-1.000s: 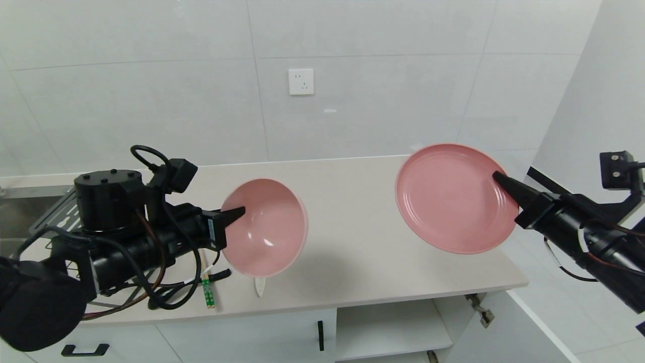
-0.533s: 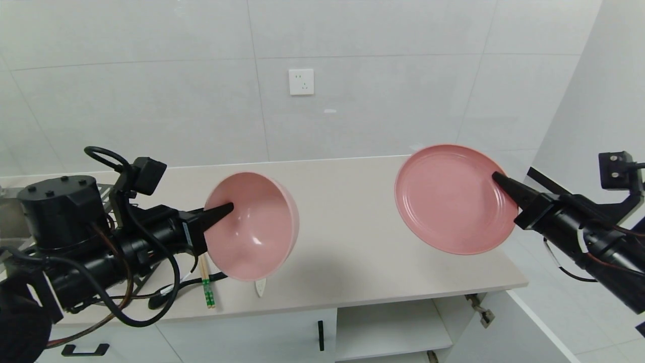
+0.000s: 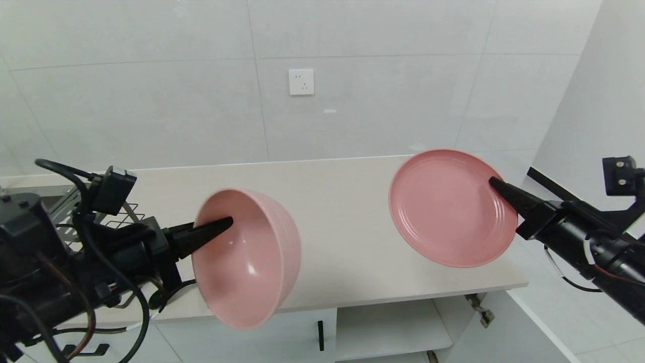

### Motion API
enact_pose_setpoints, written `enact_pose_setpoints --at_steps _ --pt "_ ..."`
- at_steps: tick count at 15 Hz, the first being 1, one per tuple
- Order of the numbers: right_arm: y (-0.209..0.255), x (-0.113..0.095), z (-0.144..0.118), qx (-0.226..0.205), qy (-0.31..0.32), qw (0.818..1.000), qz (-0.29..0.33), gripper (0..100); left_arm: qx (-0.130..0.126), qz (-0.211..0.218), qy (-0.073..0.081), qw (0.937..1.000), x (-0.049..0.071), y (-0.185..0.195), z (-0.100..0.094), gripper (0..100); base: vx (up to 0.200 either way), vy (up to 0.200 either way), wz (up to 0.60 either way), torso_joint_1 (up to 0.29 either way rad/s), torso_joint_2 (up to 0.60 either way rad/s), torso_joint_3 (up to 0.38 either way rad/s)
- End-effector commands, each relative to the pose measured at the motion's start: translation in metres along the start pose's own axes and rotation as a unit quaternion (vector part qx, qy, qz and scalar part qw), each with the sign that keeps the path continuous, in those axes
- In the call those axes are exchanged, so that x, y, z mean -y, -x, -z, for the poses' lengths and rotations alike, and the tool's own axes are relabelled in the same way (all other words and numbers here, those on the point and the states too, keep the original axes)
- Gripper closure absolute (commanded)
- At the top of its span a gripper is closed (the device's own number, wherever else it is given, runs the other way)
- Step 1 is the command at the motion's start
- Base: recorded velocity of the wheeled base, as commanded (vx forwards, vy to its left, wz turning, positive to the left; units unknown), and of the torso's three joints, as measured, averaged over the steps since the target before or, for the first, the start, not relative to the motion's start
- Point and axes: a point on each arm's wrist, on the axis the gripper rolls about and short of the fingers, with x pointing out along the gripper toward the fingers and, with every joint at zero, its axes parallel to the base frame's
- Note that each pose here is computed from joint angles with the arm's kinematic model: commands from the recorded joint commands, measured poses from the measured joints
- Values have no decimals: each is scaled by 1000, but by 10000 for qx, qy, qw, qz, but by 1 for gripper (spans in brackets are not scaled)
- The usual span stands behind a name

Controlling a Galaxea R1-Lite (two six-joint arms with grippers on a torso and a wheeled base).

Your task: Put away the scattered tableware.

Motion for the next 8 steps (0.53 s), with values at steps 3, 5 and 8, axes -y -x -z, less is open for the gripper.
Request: enact_pose_setpoints --at_steps 3,5,8 --pt "5 -12 -8 172 27 9995 -251 100 447 -796 -35 9958 12 24 -3 100 0 0 0 0 0 0" --pt "5 -14 -10 223 94 9993 -293 100 531 -1293 -32 9902 11 22 -2 100 0 0 0 0 0 0" --pt "6 -13 -6 147 782 9965 -255 100 311 -1728 -485 9833 4 15 5 100 0 0 0 0 0 0"
